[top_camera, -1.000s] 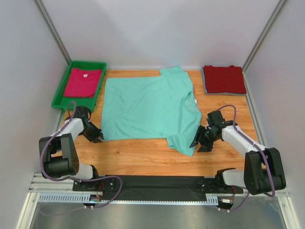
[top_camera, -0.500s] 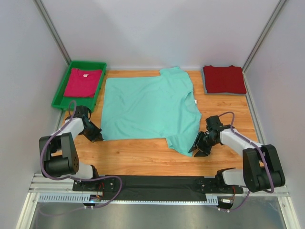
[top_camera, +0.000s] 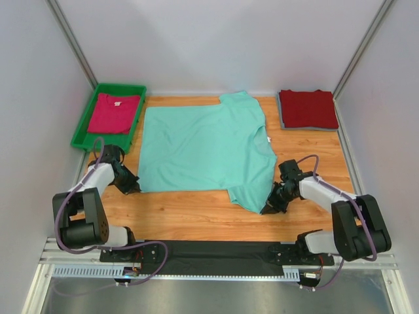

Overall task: Fold and stack the t-shirts
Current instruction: Flatten the tshirt out

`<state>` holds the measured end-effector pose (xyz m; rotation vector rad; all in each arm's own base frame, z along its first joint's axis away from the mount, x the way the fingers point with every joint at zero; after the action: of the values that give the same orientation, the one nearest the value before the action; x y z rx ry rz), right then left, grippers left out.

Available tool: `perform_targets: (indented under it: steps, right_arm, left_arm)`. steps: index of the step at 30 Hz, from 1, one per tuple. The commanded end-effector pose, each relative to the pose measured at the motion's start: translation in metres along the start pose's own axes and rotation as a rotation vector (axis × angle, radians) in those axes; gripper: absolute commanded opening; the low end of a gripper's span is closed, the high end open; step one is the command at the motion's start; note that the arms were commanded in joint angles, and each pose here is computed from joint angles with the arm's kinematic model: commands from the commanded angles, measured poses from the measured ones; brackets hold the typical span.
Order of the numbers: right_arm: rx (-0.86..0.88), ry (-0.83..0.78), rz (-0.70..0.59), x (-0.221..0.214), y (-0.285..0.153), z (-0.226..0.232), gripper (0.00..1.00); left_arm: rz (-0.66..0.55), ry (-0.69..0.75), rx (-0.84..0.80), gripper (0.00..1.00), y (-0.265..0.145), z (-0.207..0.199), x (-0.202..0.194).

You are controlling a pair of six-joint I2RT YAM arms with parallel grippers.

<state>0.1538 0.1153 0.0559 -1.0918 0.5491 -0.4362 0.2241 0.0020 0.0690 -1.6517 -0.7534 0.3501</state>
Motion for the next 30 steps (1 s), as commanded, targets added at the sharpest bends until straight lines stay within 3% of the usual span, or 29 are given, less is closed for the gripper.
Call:
perform_targets:
  steps: [1,7,12,15,17,24,26,30]
  right_arm:
    - [-0.111,-0.037,-0.109,0.006,-0.012,-0.015,0.00]
    - [-0.073,-0.145,-0.333,0.008,-0.074,-0.008,0.00]
    - [-0.054,-0.150,-0.284,0.012,-0.071,-0.001,0.00]
    - [-0.004,-0.176,-0.354,0.027,-0.091,0.019,0.00]
    - [0.063,-0.227,-0.440,0.039,-0.126,0.049,0.00]
    - [0.245,-0.248,-0.660,0.077,-0.255,0.130,0.00]
    - [0.316,-0.278,-0.766,0.074,-0.305,0.152,0.00]
    - [0.386,-0.302,-0.851,0.056,-0.360,0.166,0.00]
  left_arm:
    - [-0.033,0.013,-0.016,0.00,-0.015,-0.002,0.004]
    - [-0.086,0.036,-0.043,0.00,-0.039,-0.003,0.001]
    - [-0.075,0.089,-0.079,0.00,-0.054,-0.010,0.003]
    - [-0.121,0.108,-0.117,0.00,-0.073,-0.017,0.009]
    - [-0.183,0.127,-0.178,0.00,-0.093,-0.029,0.018]
    - [-0.456,0.215,-0.387,0.00,-0.201,-0.086,0.055]
    - [-0.549,0.240,-0.464,0.00,-0.240,-0.105,0.069]
    - [-0.706,0.304,-0.602,0.00,-0.311,-0.131,0.084]
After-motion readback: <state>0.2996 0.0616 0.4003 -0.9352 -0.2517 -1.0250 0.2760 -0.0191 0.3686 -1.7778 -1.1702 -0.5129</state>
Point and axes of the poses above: each gripper's point midway between its finger pads, its own y axis out along the fingers, its own z axis along the line the jaws close on, x = y × z, the point moved 5 cm from there along -y, back along the fingers, and after that the axes turned 7 degrees about y, right-handed, at the moved point
